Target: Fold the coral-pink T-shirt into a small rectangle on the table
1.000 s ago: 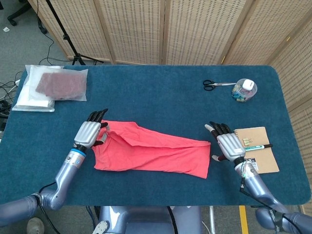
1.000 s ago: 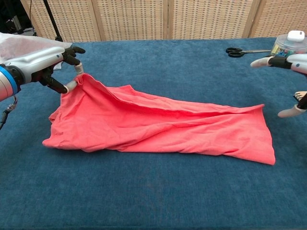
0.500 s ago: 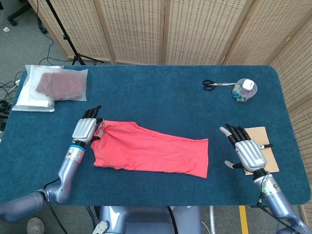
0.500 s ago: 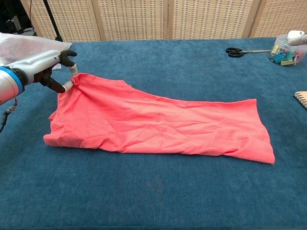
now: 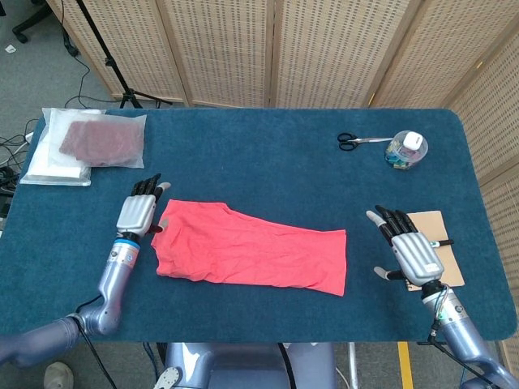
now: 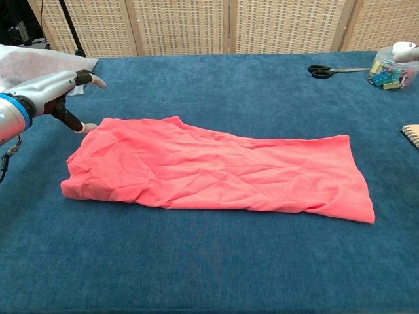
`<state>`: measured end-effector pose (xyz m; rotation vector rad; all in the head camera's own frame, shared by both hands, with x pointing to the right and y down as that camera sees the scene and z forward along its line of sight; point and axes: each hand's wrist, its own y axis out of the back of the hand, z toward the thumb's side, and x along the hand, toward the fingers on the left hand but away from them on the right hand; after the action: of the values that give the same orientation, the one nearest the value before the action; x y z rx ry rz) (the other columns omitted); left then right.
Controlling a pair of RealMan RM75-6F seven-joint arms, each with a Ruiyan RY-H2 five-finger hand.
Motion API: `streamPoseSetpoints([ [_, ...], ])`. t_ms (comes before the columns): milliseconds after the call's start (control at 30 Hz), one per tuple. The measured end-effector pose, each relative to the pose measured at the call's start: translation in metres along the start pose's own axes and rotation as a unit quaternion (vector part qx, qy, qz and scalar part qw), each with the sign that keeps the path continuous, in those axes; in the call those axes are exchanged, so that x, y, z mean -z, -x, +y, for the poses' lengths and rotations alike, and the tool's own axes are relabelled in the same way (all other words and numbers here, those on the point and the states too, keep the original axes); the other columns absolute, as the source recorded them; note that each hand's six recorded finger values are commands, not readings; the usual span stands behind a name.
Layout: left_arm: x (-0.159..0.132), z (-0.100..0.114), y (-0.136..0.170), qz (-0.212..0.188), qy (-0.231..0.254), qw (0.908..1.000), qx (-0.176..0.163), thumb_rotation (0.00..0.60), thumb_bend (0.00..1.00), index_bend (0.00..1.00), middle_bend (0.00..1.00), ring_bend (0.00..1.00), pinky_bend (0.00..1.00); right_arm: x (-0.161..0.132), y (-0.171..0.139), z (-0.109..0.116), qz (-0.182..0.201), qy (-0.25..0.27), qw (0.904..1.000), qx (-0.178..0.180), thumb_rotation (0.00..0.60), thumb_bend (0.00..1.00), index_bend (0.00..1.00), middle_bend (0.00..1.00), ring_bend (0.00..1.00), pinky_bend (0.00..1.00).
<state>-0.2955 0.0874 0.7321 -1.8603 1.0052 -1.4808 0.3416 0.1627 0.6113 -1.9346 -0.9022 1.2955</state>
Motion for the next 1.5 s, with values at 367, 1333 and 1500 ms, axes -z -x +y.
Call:
streamPoseSetpoints([
  [367, 0.008, 0.012, 0.021, -0.037, -0.029, 0.9989, 0.0, 0.6, 0.26, 0.0, 0.0, 0.0, 0.0, -0.003, -0.001, -0.001, 0.006, 0.001, 1.0, -0.002, 0.6, 0.16, 0.0, 0.0, 0.0, 0.0],
  [1333, 0.056, -0.015, 0.073, -0.163, -0.116, 0.9786, 0.047, 0.6, 0.36, 0.24, 0.0, 0.0, 0.0, -0.006, -0.002, -0.005, 0.009, 0.003, 0.9999, -0.008, 0.6, 0.16, 0.0, 0.0, 0.0, 0.0],
  [1500, 0.063, -0.019, 0.069, -0.162, -0.117, 0.9786, 0.048, 0.6, 0.37, 0.27, 0.0, 0.0, 0.0, -0.005, -0.001, -0.005, 0.009, 0.003, 0.9999, -0.008, 0.6, 0.16, 0.0, 0.0, 0.0, 0.0],
])
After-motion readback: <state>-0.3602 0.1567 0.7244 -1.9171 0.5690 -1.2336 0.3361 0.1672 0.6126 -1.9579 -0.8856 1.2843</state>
